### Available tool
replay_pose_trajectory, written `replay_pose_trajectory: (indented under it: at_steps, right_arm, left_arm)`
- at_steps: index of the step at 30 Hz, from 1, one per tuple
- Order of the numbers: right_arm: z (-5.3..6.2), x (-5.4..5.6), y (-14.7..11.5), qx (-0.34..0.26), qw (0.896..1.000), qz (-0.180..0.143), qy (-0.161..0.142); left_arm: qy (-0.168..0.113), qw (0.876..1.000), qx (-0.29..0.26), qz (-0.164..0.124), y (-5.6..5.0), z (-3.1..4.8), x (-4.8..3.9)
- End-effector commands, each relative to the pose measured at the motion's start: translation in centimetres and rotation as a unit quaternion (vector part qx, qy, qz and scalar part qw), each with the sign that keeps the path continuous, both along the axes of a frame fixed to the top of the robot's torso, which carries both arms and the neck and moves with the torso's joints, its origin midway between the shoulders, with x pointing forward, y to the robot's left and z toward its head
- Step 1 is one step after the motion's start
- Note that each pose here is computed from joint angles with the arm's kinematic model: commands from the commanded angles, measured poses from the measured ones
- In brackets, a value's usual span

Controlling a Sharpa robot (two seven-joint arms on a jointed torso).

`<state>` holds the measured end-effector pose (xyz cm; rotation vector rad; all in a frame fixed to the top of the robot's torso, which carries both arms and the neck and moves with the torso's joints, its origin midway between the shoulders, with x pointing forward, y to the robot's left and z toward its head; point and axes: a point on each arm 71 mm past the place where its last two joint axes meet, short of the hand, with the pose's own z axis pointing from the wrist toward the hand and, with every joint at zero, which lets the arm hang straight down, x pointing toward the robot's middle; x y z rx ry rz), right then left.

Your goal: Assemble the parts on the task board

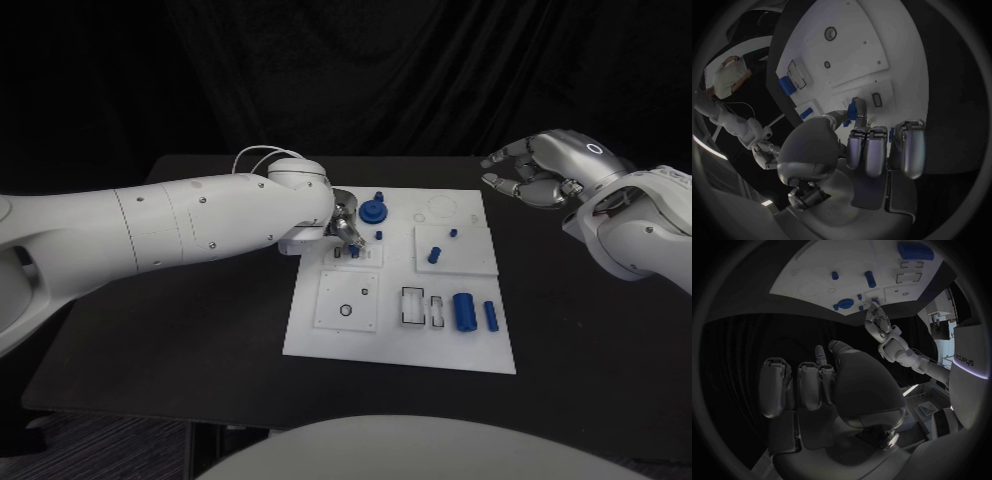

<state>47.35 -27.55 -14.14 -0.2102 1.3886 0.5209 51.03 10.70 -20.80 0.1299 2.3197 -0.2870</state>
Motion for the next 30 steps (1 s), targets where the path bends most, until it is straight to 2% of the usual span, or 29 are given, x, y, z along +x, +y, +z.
replay_pose_trajectory:
  at_steps: [1,11,30]
  right_arm:
    - [-0.22,0.07,-0.15,-0.003,1.000,-0.011,0.009]
    - [-0.33,0.04,-0.24,-0.006,1.000,-0.015,0.017]
    - [-0.41,-0.05,-0.56,-0.009,0.999,-0.023,0.024]
  left_arm:
    - [-0.004,1.000,-0.008,0.005,-0.07,0.04,-0.01]
    - [-0.014,1.000,-0.016,0.012,-0.09,0.08,0.04]
    - [-0.015,0.999,-0.024,0.026,0.71,-0.66,-0.75]
